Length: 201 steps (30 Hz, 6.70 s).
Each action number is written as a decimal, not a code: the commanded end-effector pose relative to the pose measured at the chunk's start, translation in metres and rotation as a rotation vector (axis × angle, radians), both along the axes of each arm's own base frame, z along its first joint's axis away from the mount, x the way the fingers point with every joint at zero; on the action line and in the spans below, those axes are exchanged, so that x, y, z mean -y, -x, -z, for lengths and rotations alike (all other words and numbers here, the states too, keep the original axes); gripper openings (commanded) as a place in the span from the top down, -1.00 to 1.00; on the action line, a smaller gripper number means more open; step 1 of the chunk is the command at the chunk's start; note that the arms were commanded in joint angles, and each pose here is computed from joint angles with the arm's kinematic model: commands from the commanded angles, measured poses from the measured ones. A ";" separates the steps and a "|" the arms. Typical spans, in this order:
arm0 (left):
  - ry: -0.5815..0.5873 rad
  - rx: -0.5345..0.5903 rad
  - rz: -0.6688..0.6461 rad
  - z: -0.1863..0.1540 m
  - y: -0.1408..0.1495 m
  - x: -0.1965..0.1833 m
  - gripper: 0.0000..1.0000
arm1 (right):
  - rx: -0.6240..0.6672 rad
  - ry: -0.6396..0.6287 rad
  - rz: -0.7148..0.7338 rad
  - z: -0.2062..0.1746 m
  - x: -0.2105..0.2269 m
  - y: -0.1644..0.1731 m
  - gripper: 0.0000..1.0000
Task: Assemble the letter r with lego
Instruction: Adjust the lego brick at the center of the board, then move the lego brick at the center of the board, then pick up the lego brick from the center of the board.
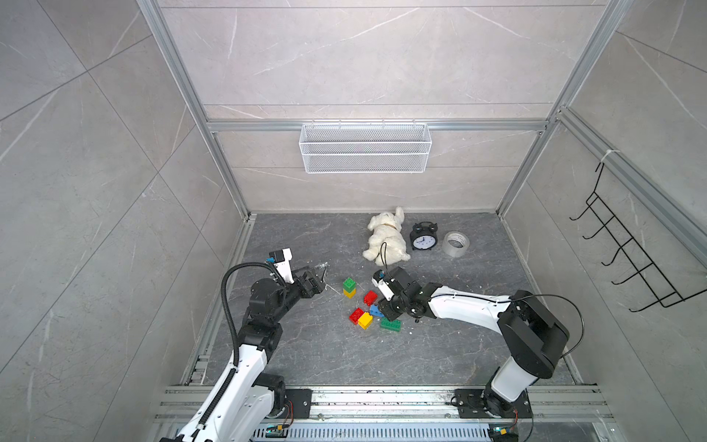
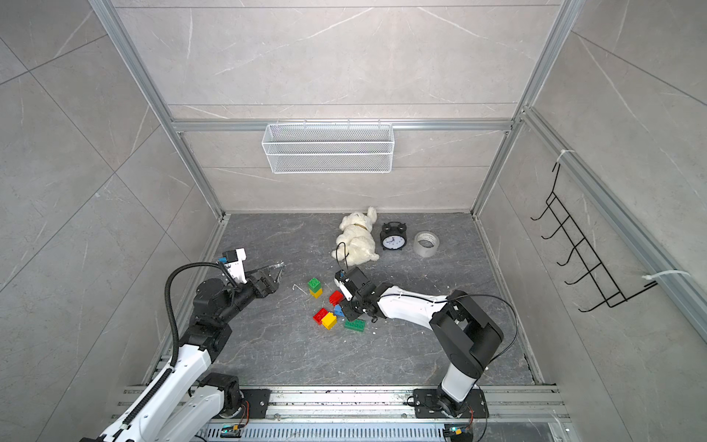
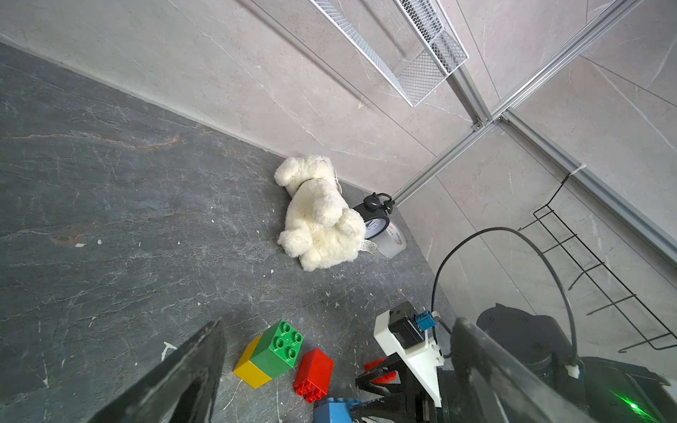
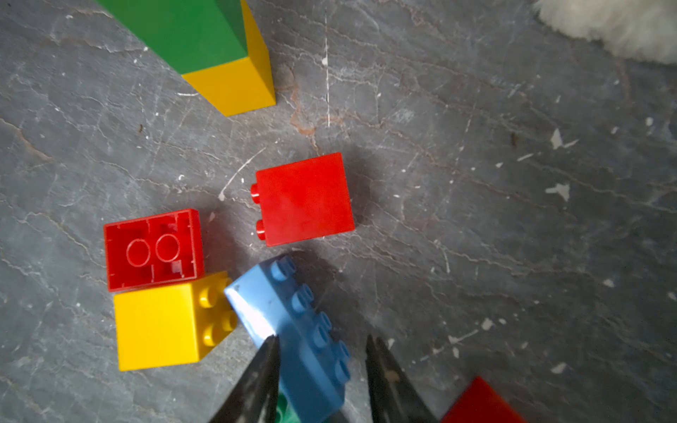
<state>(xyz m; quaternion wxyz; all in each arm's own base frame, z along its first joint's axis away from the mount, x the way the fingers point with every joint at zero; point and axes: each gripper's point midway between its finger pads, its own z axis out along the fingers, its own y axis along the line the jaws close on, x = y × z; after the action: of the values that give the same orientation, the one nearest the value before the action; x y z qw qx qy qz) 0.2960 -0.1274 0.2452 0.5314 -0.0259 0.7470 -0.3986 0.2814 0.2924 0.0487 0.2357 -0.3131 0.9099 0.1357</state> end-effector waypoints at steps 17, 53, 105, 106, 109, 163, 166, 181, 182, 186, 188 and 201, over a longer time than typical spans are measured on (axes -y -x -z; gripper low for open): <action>0.004 0.007 -0.003 0.002 0.000 -0.001 -0.94 | -0.066 0.068 0.030 0.030 0.018 0.037 0.17; -0.018 -0.040 -0.048 0.023 0.002 -0.009 -0.92 | 0.074 0.256 0.047 0.031 0.027 0.005 0.20; -0.008 -0.085 -0.011 0.036 -0.009 -0.001 -0.82 | -0.030 0.228 0.647 0.002 0.137 -0.032 0.91; -0.008 -0.085 -0.011 0.037 -0.009 -0.001 -0.82 | -0.042 0.234 0.657 0.004 0.141 -0.030 0.91; -0.009 -0.086 -0.012 0.037 -0.008 -0.001 -0.82 | -0.094 0.251 0.656 0.015 0.142 -0.024 0.91; -0.037 -0.116 -0.039 0.044 -0.008 -0.006 -0.82 | -0.112 0.112 0.149 0.006 -0.017 0.003 0.11; -0.037 -0.116 -0.040 0.044 -0.008 -0.006 -0.82 | -0.115 0.131 0.144 0.010 -0.016 0.005 0.11; -0.041 -0.131 -0.042 0.049 -0.009 -0.006 -0.82 | -0.034 0.223 0.157 0.011 -0.001 0.007 0.10; -0.040 -0.130 -0.042 0.049 -0.009 -0.006 -0.82 | -0.031 0.217 0.158 0.010 -0.002 0.006 0.09; -0.036 -0.135 -0.041 0.051 -0.010 -0.006 -0.82 | -0.064 0.214 0.142 0.018 -0.008 0.009 0.09; -0.038 -0.137 -0.041 0.051 -0.010 -0.006 -0.82 | -0.072 0.222 0.140 0.023 -0.009 0.010 0.09; -0.048 -0.140 -0.044 0.052 -0.009 -0.007 -0.82 | -0.044 0.221 0.147 0.017 -0.008 0.008 0.54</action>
<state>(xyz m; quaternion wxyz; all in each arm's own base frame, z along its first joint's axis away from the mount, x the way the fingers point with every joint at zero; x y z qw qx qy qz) 0.3016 -0.1215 0.1810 0.4692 -0.0674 0.8003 -0.3671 0.2723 0.3013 0.0197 0.1755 -0.2642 0.9479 0.0283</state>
